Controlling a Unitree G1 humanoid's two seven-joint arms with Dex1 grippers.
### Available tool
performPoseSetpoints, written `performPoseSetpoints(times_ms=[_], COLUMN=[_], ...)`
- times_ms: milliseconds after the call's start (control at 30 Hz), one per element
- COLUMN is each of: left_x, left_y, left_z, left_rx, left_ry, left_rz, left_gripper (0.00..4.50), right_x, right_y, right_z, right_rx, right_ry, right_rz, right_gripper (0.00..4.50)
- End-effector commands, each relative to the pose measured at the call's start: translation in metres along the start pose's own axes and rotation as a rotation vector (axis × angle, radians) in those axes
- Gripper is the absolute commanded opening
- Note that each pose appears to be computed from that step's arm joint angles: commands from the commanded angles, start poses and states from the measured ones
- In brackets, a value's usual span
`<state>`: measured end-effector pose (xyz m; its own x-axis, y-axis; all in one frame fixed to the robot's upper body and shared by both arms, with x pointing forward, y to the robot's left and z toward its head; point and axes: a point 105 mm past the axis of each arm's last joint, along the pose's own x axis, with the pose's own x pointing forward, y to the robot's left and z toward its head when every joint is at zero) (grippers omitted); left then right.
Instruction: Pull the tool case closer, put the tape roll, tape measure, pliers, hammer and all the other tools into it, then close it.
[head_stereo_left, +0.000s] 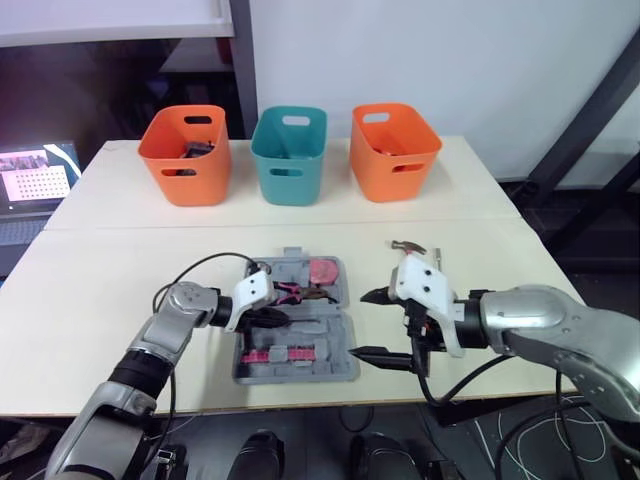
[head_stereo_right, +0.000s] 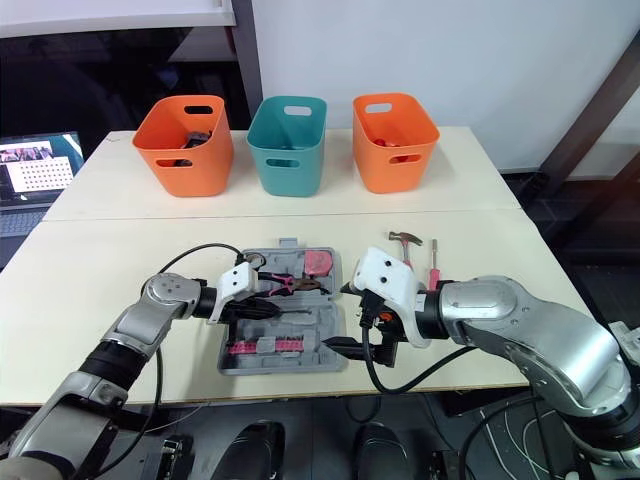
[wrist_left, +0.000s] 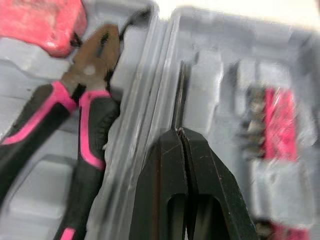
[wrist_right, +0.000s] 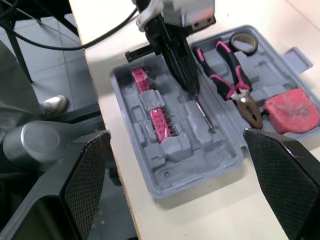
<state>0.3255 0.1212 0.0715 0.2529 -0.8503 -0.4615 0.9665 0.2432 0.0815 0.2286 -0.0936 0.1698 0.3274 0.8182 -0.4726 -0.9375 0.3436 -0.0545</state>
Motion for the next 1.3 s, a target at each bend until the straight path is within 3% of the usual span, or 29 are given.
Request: performPoseSetpoints(times_ms=[33, 267, 500, 700, 900, 1067, 1300], left_x=[-0.031, -0.092, -0.150, -0.197, -0.237, -0.243, -0.210], left_y=[0.011, 0.022, 0.024, 0.015, 0.019, 0.023, 0.031], left_z=[0.024, -0.002, -0.029, -0.052, -0.070, -0.071, -0.049], left_rx=[0.014, -0.026, -0.015, -0.056, -0.128, -0.143, -0.081], left_ry=[-0.083, -0.022, -0.023, -0.050, -0.040, -0.052, -0.076], left_rz=[0.071, 0.242, 0.469, 0.666, 0.804, 0.812, 0.705], left_gripper=[0.90, 4.45, 4.45, 4.45, 4.45, 4.45, 4.45], right_x=[-0.009, -0.029, -0.068, -0.114, -0.134, -0.144, -0.134], right_y=[0.000, -0.025, -0.031, -0.040, -0.039, -0.044, -0.050], right_z=[0.004, -0.026, -0.050, -0.093, -0.123, -0.126, -0.116], right_rx=[0.036, 0.134, 0.229, 0.173, 0.187, 0.183, 0.149], right_ry=[-0.056, -0.103, -0.258, -0.237, -0.192, -0.189, -0.185], right_rz=[-0.007, -0.213, -0.359, -0.620, -0.687, -0.695, -0.644], right_gripper=[4.50, 4.50, 4.50, 4.50, 4.50, 4.50, 4.50])
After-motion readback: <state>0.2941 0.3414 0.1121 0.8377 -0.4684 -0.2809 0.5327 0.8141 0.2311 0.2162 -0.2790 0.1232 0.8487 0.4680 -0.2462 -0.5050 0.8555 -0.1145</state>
